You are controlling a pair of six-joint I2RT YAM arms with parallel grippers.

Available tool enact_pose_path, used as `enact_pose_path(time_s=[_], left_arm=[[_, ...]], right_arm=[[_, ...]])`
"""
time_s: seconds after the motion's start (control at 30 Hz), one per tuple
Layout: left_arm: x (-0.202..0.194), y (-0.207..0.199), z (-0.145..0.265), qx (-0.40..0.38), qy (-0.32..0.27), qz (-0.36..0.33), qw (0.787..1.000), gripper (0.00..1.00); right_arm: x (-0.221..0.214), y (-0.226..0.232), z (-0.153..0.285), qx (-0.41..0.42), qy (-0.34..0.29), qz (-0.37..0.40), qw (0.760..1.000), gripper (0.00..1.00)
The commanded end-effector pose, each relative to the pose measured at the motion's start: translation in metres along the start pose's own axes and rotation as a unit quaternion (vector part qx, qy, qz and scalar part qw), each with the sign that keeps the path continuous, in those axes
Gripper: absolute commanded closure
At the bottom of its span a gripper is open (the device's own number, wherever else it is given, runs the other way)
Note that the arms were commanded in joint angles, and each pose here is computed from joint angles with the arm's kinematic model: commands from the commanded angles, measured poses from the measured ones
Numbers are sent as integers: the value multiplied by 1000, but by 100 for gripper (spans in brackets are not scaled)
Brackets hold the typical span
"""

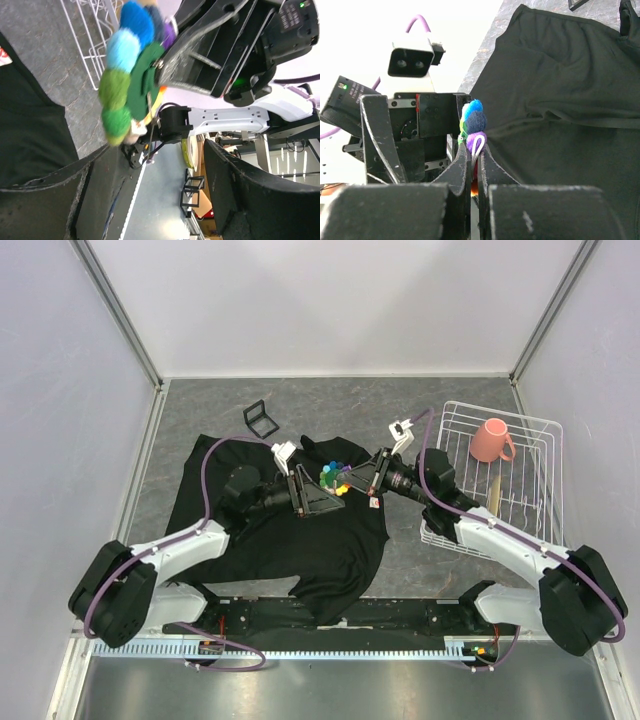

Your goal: Remove the brooch from the garment

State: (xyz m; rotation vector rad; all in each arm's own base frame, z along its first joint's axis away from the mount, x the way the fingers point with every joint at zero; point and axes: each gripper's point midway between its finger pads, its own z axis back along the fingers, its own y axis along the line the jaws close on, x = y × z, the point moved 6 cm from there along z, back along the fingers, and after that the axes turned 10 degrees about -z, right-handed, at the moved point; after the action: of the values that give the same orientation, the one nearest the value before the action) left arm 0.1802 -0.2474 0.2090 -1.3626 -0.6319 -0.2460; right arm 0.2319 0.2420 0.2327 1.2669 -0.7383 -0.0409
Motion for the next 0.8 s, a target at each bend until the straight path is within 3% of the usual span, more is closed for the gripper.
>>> enact_pose_path(time_s=[0.0, 0.37, 0.77], left_arm=[[22, -27, -9, -61, -26, -16, 998, 25], [26, -44, -10, -119, -18, 5, 993, 37], [38, -62, -9, -142, -40, 17, 989, 32]], right_arm=[[11, 20, -1, 19, -25, 32, 999, 100], [8, 15, 1, -12, -27, 62, 998, 100], [3, 13, 1, -29, -19, 82, 996, 100]])
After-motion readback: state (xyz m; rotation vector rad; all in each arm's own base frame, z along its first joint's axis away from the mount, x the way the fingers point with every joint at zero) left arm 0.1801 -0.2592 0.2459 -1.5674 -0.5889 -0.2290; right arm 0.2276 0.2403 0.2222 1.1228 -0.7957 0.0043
